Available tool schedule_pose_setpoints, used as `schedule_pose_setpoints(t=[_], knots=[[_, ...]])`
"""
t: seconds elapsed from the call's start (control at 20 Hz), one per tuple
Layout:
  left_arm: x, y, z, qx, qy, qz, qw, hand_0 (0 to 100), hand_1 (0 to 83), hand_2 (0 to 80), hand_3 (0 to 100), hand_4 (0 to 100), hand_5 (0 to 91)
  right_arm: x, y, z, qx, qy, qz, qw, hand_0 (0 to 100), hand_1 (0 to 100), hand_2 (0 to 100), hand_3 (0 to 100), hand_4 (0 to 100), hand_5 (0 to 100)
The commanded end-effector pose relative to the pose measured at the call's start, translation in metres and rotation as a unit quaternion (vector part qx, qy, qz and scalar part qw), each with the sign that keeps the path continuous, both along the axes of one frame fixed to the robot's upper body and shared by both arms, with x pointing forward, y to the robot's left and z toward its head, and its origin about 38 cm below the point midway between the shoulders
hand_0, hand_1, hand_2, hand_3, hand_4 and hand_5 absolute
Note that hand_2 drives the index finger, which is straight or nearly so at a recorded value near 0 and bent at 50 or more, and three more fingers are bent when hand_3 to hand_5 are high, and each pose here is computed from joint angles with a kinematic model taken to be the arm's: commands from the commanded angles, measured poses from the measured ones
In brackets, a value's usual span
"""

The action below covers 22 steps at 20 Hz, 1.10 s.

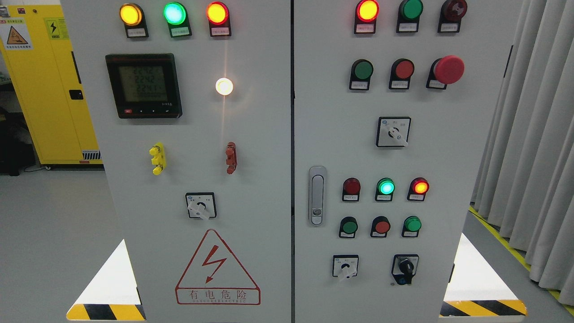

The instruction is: Press green start button

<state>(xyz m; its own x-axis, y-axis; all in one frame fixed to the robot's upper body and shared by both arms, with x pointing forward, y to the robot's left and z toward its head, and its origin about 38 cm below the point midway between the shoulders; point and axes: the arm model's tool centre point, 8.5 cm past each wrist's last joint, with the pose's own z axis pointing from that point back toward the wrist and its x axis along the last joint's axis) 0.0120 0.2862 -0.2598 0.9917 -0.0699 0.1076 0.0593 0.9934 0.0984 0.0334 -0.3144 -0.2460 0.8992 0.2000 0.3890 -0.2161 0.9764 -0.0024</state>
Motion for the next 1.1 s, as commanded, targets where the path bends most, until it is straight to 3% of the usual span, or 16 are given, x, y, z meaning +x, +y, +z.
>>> schedule_pose_setpoints(t=[0.0, 0.2, 0.45, 0.65, 0.7, 0.8, 0.9, 1.0, 1.05], knots=[[0.028, -0.016, -0.001, -0.013, -0.027, -0.002, 1.0, 12, 55.6, 0.0, 0, 0, 0.0, 0.066, 0.004, 0.045, -0.012, -0.159, 0.097, 0.982, 15, 43, 0, 0, 0, 0], [0.029, -0.028, -0.002, -0.022, -0.028, -0.002, 0.999, 12, 55.6, 0.0, 0, 0, 0.0, 0.081, 0.014, 0.093, -0.01, -0.236, 0.165, 0.958, 16, 44, 0, 0, 0, 0], [0.029, -0.046, -0.003, -0.036, -0.028, -0.002, 0.999, 12, 55.6, 0.0, 0, 0, 0.0, 0.093, 0.03, 0.141, -0.005, -0.342, 0.212, 0.915, 17, 44, 0, 0, 2, 0], [0.029, -0.05, -0.003, -0.039, -0.028, -0.003, 0.999, 12, 55.6, 0.0, 0, 0, 0.0, 0.115, 0.047, 0.183, -0.007, -0.449, 0.264, 0.854, 16, 45, 0, 11, 5, 0], [0.029, -0.051, -0.003, -0.04, -0.028, -0.003, 0.999, 12, 55.6, 0.0, 0, 0, 0.0, 0.122, 0.05, 0.196, -0.015, -0.469, 0.276, 0.839, 14, 47, 0, 18, 12, 0], [0.029, -0.062, -0.003, -0.048, -0.028, -0.003, 0.998, 12, 55.6, 0.0, 0, 0, 0.0, 0.133, 0.058, 0.223, -0.035, -0.501, 0.302, 0.81, 14, 47, 0, 19, 14, 0], [0.029, -0.07, -0.003, -0.055, -0.028, -0.004, 0.998, 12, 55.6, 0.0, 0, 0, 0.0, 0.135, 0.066, 0.25, -0.064, -0.523, 0.336, 0.781, 15, 47, 0, 24, 18, 3], [0.029, -0.074, -0.003, -0.057, -0.028, -0.004, 0.998, 12, 55.6, 0.0, 0, 0, 0.0, 0.144, 0.078, 0.272, -0.095, -0.546, 0.361, 0.75, 16, 47, 0, 31, 28, 15], [0.029, -0.073, -0.003, -0.057, -0.028, -0.004, 0.998, 12, 55.6, 0.0, 0, 0, 0.0, 0.15, 0.081, 0.28, -0.109, -0.554, 0.37, 0.738, 17, 47, 0, 32, 29, 16]])
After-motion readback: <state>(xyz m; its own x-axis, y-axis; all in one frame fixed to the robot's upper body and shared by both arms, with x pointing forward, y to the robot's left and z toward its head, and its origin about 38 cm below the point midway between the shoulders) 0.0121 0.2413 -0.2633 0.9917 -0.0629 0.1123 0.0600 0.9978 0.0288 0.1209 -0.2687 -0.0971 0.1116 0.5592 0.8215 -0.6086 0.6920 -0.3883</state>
